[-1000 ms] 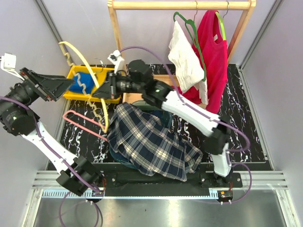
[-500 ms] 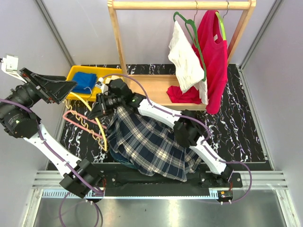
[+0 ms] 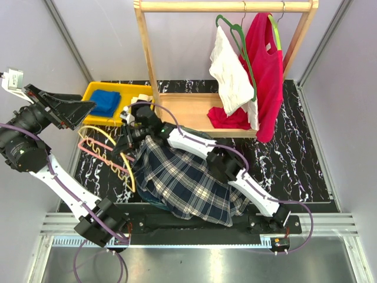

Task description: Remove the skirt from the hanger

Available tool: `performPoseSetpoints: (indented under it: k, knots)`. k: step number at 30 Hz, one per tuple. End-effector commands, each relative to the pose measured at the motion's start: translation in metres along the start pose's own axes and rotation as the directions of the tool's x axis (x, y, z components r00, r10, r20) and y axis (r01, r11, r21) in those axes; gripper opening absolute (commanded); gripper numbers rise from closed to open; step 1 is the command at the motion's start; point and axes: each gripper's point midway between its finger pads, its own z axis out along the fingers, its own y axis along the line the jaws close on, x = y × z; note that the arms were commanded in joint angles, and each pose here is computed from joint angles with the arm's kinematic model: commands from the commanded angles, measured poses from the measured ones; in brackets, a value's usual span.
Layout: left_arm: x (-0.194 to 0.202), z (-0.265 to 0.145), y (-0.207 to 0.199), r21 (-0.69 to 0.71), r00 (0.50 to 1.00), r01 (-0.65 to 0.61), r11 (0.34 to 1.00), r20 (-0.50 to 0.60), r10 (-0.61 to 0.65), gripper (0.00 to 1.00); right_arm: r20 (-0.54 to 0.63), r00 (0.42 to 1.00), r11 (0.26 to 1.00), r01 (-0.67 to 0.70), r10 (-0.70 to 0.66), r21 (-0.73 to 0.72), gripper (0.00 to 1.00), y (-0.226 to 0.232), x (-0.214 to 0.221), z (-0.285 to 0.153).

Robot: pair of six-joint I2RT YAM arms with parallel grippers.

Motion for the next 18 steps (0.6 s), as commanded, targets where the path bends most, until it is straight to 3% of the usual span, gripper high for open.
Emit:
performPoseSetpoints:
  k: [1, 5, 6, 7, 9, 11, 13, 14, 18]
  knots:
    - [0.022, -0.007, 0.002, -0.042, 0.976, -0.184, 0.982, -0.125, 0.177, 0.99, 0.044, 0.994, 0.993, 0.102, -0.100, -0.056, 0.00, 0.031, -0.001, 0.021]
    - [0.022, -0.007, 0.005, -0.043, 0.977, -0.178, 0.983, -0.127, 0.171, 0.99, 0.053, 0.995, 0.996, 0.086, -0.085, -0.028, 0.00, 0.020, 0.002, 0.025]
    - [0.022, -0.007, 0.006, -0.043, 0.979, -0.170, 0.984, -0.125, 0.164, 0.99, 0.053, 0.995, 0.996, 0.090, -0.088, -0.022, 0.05, 0.021, 0.003, 0.024]
    - [0.022, -0.008, 0.007, -0.044, 0.978, -0.171, 0.984, -0.128, 0.164, 0.99, 0.041, 0.997, 0.998, 0.070, -0.070, 0.008, 0.22, 0.013, 0.006, 0.023]
    - [0.023, -0.008, 0.009, -0.045, 0.979, -0.164, 0.985, -0.126, 0.158, 0.99, 0.042, 0.993, 0.993, 0.106, -0.107, 0.044, 0.39, 0.017, 0.006, 0.016]
    - [0.023, -0.007, 0.012, -0.043, 0.981, -0.154, 0.987, -0.123, 0.147, 0.99, 0.051, 0.987, 0.984, 0.144, -0.150, 0.103, 0.69, 0.009, 0.007, 0.009]
    - [0.024, -0.008, 0.016, -0.047, 0.983, -0.136, 0.990, -0.129, 0.129, 0.99, 0.081, 0.978, 0.973, 0.178, -0.191, 0.145, 0.84, 0.022, -0.001, -0.004]
    - [0.025, -0.008, 0.017, -0.048, 0.982, -0.138, 0.989, -0.134, 0.130, 0.99, 0.095, 0.969, 0.963, 0.209, -0.227, 0.168, 0.98, 0.022, -0.011, -0.015]
    - [0.031, -0.010, 0.022, -0.055, 0.979, -0.143, 0.988, -0.151, 0.133, 0.99, 0.178, 0.915, 0.915, 0.314, -0.363, 0.254, 1.00, 0.066, -0.048, -0.066]
